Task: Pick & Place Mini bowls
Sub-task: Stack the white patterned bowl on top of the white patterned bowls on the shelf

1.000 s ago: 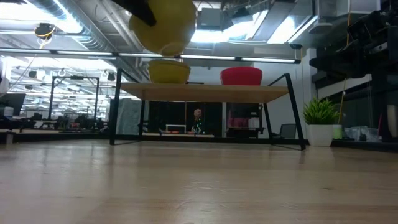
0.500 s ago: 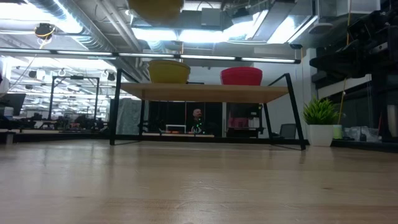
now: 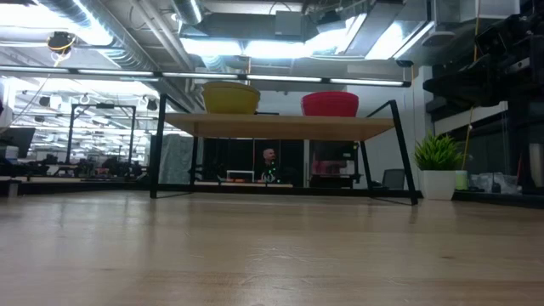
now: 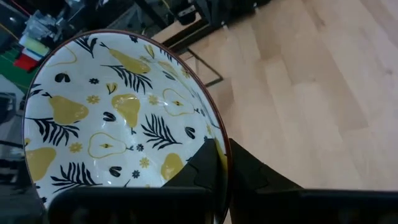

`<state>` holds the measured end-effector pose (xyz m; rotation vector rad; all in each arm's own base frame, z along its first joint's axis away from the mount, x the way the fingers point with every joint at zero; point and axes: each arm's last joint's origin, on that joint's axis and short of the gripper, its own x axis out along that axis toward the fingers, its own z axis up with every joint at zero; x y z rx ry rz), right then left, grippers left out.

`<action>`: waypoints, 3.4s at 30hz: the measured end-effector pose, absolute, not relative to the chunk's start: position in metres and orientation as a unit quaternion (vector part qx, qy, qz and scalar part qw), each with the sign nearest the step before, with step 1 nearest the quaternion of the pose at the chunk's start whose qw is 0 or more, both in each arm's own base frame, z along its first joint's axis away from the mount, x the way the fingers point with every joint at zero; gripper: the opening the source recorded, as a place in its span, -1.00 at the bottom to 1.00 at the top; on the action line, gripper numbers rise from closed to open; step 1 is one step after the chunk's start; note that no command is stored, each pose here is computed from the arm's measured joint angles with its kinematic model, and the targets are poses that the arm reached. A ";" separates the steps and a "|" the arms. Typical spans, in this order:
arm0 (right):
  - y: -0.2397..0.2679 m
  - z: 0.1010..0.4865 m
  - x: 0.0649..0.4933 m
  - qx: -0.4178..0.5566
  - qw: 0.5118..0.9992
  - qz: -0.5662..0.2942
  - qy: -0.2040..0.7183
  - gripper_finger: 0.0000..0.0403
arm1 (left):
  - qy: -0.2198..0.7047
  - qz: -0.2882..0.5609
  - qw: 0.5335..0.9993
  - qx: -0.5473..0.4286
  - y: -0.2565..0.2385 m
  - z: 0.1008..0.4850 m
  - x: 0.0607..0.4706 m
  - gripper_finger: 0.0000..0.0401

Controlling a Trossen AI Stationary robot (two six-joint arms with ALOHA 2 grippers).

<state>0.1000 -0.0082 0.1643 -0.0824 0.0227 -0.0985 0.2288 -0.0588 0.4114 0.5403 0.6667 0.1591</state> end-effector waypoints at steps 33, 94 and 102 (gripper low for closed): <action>-0.008 0.164 0.100 -0.041 0.998 -0.049 0.012 -0.91 | 0.606 -0.128 0.742 0.256 -0.153 0.250 0.344 -0.95; -0.008 0.164 0.100 -0.041 0.998 -0.049 0.015 -0.91 | 0.560 -0.143 0.783 0.229 -0.137 0.177 0.410 -0.64; -0.008 0.164 0.100 -0.041 0.998 -0.049 0.015 -0.91 | 0.553 -0.133 0.783 0.252 -0.140 0.188 0.406 -0.45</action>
